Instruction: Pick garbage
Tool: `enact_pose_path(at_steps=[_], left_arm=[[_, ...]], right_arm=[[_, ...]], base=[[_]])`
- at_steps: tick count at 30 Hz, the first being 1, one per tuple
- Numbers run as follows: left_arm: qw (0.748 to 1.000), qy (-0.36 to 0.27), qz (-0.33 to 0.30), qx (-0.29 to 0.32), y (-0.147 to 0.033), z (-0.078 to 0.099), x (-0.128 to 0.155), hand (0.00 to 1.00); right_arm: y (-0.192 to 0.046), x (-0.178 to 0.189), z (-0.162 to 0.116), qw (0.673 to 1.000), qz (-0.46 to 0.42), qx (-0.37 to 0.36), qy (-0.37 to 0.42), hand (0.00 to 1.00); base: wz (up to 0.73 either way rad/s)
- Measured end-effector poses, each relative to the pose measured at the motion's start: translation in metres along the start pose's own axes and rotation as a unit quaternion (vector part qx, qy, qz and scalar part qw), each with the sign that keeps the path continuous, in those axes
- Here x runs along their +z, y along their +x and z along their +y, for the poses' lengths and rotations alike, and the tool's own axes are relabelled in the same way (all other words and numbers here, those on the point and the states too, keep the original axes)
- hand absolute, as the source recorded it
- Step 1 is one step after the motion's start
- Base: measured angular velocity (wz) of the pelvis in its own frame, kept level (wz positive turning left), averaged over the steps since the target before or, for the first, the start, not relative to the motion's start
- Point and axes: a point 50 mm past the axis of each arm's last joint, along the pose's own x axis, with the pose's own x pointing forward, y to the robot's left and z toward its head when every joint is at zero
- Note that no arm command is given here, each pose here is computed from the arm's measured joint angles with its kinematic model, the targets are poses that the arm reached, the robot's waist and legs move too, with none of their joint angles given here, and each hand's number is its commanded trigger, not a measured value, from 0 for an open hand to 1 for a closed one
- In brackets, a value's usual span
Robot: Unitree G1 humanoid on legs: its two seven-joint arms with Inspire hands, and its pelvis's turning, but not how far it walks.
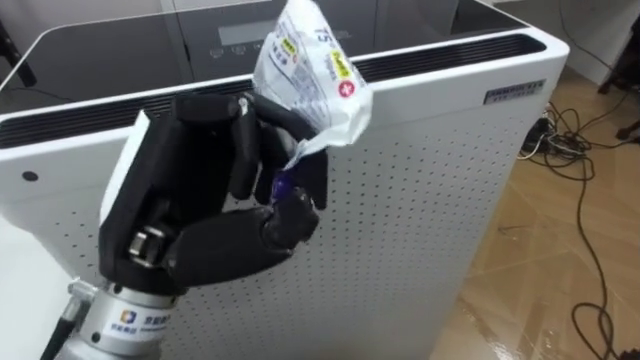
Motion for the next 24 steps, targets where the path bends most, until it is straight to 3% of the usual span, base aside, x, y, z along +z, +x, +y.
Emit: enact_pose_path(at_steps=[3,9,16,19,24], left_arm=[[0.998,-0.060,0.003,-0.031,0.000,-0.002,-0.002,1.00],[0.992,-0.083,0.024,-0.097,0.000,-0.010,-0.007,1.00],[0.988,-0.027,0.079,-0.132,-0.002,-0.009,-0.018,1.00],[0.983,0.016,0.131,-0.129,-0.008,-0.004,-0.035,1.00],[0.952,0.043,0.274,-0.128,-0.039,0.000,-0.085,1.00]], right_arm=[[0.001,-0.004,0.003,1.000,0.011,0.004,0.000,1.00],[0.001,-0.007,0.005,1.000,0.027,0.008,-0.003,1.00],[0.004,-0.004,0.002,0.999,0.040,-0.001,-0.019,1.00],[0.010,0.005,0.000,0.999,0.035,-0.003,-0.022,1.00],[0.015,0.008,-0.003,0.999,0.043,-0.010,-0.022,1.00]], base=[[0.04],[-0.02],[0.00],[0.00],[0.06]])
